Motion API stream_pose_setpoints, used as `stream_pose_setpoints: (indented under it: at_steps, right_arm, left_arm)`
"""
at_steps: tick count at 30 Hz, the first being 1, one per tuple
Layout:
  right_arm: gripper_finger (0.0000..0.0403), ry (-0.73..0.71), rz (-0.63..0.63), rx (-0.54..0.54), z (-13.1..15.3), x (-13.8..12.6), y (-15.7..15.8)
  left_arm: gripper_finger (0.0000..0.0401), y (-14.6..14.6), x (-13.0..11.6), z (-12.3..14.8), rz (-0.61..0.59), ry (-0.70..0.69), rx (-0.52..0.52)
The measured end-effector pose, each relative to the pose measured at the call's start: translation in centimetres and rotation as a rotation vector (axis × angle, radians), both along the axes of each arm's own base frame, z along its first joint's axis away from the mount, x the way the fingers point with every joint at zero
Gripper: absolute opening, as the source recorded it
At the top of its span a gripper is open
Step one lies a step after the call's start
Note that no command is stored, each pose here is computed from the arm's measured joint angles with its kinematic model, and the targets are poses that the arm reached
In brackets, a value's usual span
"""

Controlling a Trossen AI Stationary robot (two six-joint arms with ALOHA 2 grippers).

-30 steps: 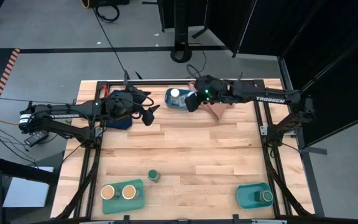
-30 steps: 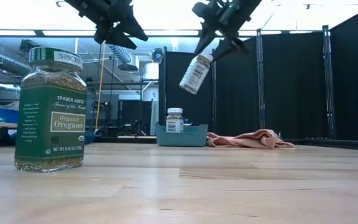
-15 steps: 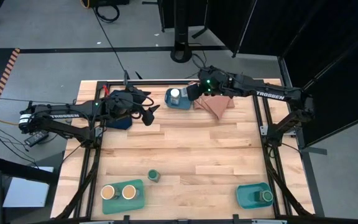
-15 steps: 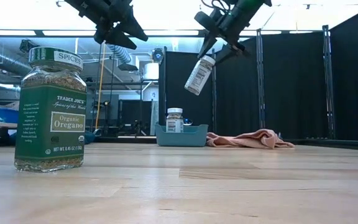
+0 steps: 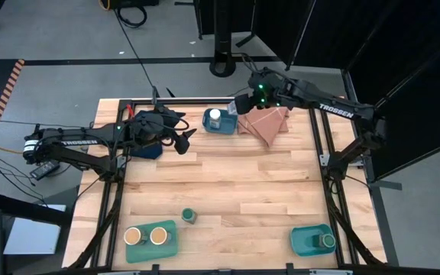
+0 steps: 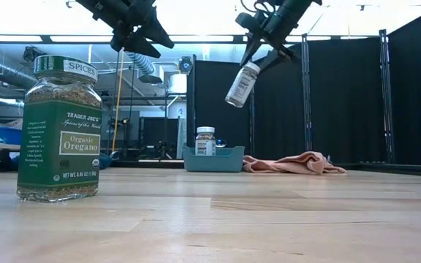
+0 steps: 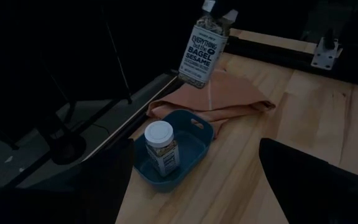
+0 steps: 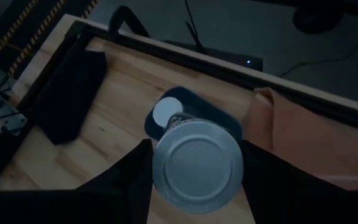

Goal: Sort spices by type
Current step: Put the white seasoning bottle into the blue bin

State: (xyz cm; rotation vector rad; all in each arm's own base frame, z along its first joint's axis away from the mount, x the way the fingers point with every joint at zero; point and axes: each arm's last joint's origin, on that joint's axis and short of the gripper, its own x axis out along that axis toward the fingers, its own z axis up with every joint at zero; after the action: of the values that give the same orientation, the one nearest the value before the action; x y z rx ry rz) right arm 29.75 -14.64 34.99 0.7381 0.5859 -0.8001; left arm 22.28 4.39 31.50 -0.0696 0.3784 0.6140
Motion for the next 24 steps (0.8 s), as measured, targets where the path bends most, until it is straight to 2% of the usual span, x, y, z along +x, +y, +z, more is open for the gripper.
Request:
stream_pose_setpoints:
  at_steps: [3,6,12,16,24]
  right_arm:
    - [0.0206,0.014,-0.002,0.046,-0.4,0.6,-0.7]
    - [0.0206,0.065,0.028,0.068,-1.0,2.3,-1.6]
    - [0.0206,0.235,0.093,0.095,-1.2,5.5,-3.1]
    - [0.0206,0.361,0.090,0.096,-1.5,6.3,-3.6]
    - [0.0206,0.368,0.112,0.089,-2.3,7.3,-3.9]
  left_arm:
    - [0.0351,0.0,0.0,0.0,0.000,0.000,0.000]
    - [0.0351,0.0,0.0,0.0,-0.001,0.001,0.000]
    - [0.0351,0.0,0.0,0.0,-0.003,0.004,-0.002]
    - [0.0351,0.0,0.0,0.0,-0.005,0.005,-0.002]
    - [0.0351,0.0,0.0,0.0,-0.006,0.006,-0.001]
